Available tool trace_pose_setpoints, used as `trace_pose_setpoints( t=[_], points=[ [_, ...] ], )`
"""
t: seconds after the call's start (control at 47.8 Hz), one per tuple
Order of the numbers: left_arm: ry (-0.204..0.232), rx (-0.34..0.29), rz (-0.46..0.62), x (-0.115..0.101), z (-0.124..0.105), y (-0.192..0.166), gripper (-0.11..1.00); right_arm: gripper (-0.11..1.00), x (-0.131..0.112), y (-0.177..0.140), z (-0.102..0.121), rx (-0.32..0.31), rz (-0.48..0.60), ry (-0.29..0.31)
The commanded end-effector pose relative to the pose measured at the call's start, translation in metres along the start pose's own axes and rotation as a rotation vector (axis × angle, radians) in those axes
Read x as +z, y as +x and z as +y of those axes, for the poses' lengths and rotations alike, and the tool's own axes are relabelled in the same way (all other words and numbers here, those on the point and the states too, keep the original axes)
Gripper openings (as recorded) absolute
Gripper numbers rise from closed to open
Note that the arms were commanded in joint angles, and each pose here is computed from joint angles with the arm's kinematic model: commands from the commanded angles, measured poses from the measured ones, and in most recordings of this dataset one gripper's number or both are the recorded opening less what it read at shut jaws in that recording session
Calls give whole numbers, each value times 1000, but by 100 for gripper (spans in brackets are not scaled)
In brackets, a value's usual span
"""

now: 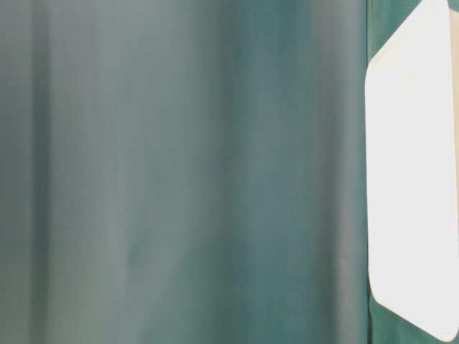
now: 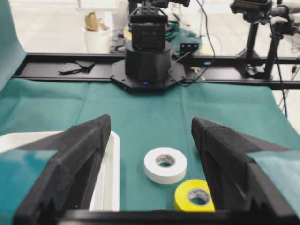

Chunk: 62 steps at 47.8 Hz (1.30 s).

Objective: Put the tape alternately from left to right into the white case.

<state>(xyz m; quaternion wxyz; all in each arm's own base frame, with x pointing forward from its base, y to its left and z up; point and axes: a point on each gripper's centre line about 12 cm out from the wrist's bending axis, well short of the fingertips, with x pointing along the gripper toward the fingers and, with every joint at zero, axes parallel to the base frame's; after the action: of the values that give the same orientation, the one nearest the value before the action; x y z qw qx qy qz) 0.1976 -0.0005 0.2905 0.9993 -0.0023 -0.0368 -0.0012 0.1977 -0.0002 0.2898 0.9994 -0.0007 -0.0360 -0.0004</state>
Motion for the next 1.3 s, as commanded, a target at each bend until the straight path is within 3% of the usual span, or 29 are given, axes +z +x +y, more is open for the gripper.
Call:
trace_pose_setpoints(
  t=[0.0,0.042,0.188,0.314,0.564,0.732,0.836,0.92,1.087,1.275],
  points=[
    [-30,-3,-12,2,-1,-1,24,24,3,1,-1,-7,-11,1],
    [-29,-5,-21,3,-2,-3,22,21,1,0,-1,-5,-8,-5],
    [-28,-23,-44,8,-5,-9,-3,-1,0,-5,0,0,-9,-18],
    [-29,-33,-33,7,-7,-10,-10,-2,0,-6,-1,-2,5,-20],
    [-28,-32,-10,4,-7,-8,-8,-2,0,-4,-1,-5,19,-17],
    [-26,-34,22,-2,-7,-8,11,-2,1,-3,-1,-5,23,-17],
    [-19,-35,65,-6,-7,-7,36,12,0,-1,-1,-5,38,-15],
    [-18,-35,79,-8,-7,-5,57,31,-1,1,-1,-6,45,-12],
    [-16,-35,94,-10,-7,-3,55,79,1,6,-1,-6,51,-12],
    [-16,-35,106,-12,-7,-3,55,82,2,7,-2,-6,52,-12]
  ],
)
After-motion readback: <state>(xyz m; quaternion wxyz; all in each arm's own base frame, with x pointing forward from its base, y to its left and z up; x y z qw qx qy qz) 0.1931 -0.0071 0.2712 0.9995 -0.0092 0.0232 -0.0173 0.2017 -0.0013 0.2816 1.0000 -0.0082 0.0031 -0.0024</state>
